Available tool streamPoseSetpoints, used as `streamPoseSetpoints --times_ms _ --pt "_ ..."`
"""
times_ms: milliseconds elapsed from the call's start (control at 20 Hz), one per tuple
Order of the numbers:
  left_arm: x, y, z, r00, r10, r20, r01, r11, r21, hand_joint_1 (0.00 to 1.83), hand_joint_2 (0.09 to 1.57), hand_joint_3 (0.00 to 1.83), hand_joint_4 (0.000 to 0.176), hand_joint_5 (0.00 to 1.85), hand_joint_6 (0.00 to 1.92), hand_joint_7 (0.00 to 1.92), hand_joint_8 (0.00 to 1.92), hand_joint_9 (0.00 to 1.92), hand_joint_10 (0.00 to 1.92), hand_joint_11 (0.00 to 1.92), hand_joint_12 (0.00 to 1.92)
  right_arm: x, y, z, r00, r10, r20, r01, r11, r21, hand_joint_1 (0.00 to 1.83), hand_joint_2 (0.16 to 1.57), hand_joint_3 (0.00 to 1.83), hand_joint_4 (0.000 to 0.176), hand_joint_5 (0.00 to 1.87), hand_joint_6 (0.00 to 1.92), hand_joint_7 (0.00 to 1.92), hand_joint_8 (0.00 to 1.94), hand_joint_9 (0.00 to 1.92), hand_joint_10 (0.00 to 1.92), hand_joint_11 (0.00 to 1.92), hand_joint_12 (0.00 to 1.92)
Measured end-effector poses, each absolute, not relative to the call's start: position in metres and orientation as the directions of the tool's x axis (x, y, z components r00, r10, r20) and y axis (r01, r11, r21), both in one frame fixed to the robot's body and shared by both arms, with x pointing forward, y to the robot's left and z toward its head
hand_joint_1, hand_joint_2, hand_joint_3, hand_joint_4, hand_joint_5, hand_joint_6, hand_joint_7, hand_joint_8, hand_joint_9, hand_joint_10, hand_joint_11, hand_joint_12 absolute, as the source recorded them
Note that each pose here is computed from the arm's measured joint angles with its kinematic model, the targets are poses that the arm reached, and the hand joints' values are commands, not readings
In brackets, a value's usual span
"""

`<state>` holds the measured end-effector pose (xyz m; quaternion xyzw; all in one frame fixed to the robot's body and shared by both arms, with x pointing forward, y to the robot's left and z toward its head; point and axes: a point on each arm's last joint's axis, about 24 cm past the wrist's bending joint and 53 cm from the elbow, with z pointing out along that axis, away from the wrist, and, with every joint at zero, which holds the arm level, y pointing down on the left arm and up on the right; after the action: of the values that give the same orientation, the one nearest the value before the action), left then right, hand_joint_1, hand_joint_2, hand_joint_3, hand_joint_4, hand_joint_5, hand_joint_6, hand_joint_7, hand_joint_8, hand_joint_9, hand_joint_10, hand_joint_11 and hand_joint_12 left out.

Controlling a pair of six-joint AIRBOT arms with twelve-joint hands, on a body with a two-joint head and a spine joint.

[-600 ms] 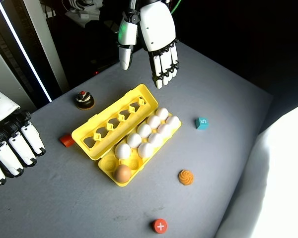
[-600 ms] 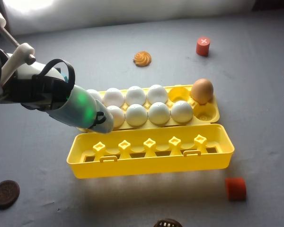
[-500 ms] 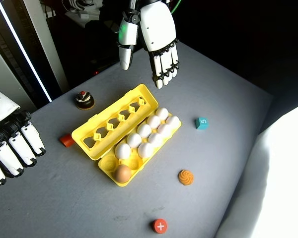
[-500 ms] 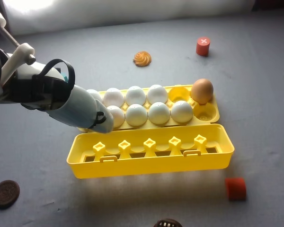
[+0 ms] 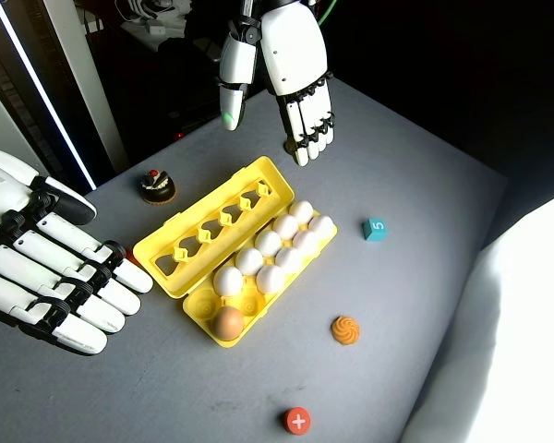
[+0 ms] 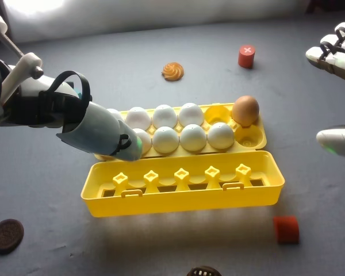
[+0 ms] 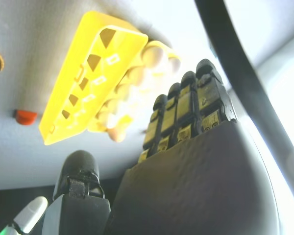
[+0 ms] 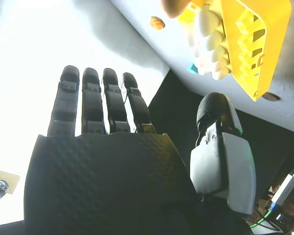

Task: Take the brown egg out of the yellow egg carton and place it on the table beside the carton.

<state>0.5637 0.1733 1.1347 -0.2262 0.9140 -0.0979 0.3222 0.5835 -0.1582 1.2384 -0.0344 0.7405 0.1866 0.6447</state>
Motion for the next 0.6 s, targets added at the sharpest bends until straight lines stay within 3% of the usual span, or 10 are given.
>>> streamPoseSetpoints --times_ms 50,150,200,250,400,500,550,600 --pt "0.564 0.173 1.135 -0.690 -0.477 -0.545 -0.351 0.879 -0.324 0.00 1.19 0.02 0.000 0.00 0.00 0.00 0.00 0.00 0.00 0.00 0.00 0.584 -0.158 1.239 -0.165 0.190 -0.968 -0.291 0.928 0.231 0.09 0.86 0.00 0.010 0.57 0.04 0.01 0.00 0.00 0.00 0.00 0.00" --pt "0.564 0.173 1.135 -0.690 -0.477 -0.544 -0.351 0.878 -0.324 0.00 1.20 0.02 0.000 0.00 0.00 0.00 0.00 0.00 0.00 0.00 0.00 0.583 -0.158 1.238 -0.166 0.189 -0.968 -0.292 0.928 0.232 0.18 0.78 0.00 0.038 0.80 0.02 0.09 0.00 0.00 0.00 0.00 0.00" --pt "0.564 0.173 1.135 -0.690 -0.477 -0.544 -0.351 0.878 -0.325 0.00 1.21 0.02 0.000 0.00 0.00 0.00 0.00 0.00 0.00 0.00 0.00 0.584 -0.158 1.239 -0.166 0.191 -0.968 -0.292 0.928 0.233 0.28 0.76 0.00 0.047 0.87 0.04 0.11 0.01 0.00 0.00 0.00 0.00" --pt "0.564 0.173 1.135 -0.693 -0.470 -0.547 -0.345 0.882 -0.321 0.00 1.20 0.02 0.000 0.00 0.00 0.00 0.00 0.00 0.00 0.00 0.00 0.584 -0.159 1.239 -0.164 0.190 -0.968 -0.291 0.928 0.232 0.33 0.74 0.00 0.067 0.91 0.03 0.16 0.00 0.00 0.00 0.00 0.00" --pt "0.560 0.169 1.134 -0.714 -0.439 -0.545 -0.317 0.897 -0.308 0.00 1.22 0.02 0.000 0.00 0.00 0.00 0.00 0.00 0.00 0.00 0.00 0.584 -0.144 1.260 -0.078 0.167 -0.983 -0.349 0.919 0.184 0.50 0.75 0.00 0.110 0.95 0.03 0.08 0.00 0.00 0.00 0.00 0.00" --pt "0.556 0.165 1.132 -0.724 -0.447 -0.526 -0.320 0.893 -0.317 0.00 1.22 0.02 0.000 0.00 0.00 0.00 0.00 0.00 0.00 0.00 0.00 0.589 -0.129 1.265 -0.053 0.174 -0.983 -0.382 0.906 0.181 0.66 0.78 0.01 0.081 0.98 0.04 0.01 0.00 0.00 0.00 0.00 0.00" --pt "0.556 0.165 1.132 -0.723 -0.448 -0.525 -0.322 0.892 -0.318 0.00 1.22 0.02 0.000 0.00 0.00 0.00 0.00 0.00 0.00 0.00 0.00 0.590 -0.125 1.264 -0.057 0.175 -0.983 -0.388 0.903 0.183 0.69 0.79 0.01 0.083 0.98 0.02 0.10 0.01 0.00 0.00 0.00 0.00" --pt "0.559 0.169 1.133 -0.715 -0.454 -0.532 -0.329 0.890 -0.317 0.00 1.21 0.02 0.000 0.00 0.00 0.00 0.00 0.00 0.00 0.00 0.00 0.600 -0.121 1.262 -0.056 0.174 -0.983 -0.395 0.900 0.182 0.72 0.79 0.00 0.072 1.01 0.02 0.17 0.01 0.00 0.00 0.00 0.00"
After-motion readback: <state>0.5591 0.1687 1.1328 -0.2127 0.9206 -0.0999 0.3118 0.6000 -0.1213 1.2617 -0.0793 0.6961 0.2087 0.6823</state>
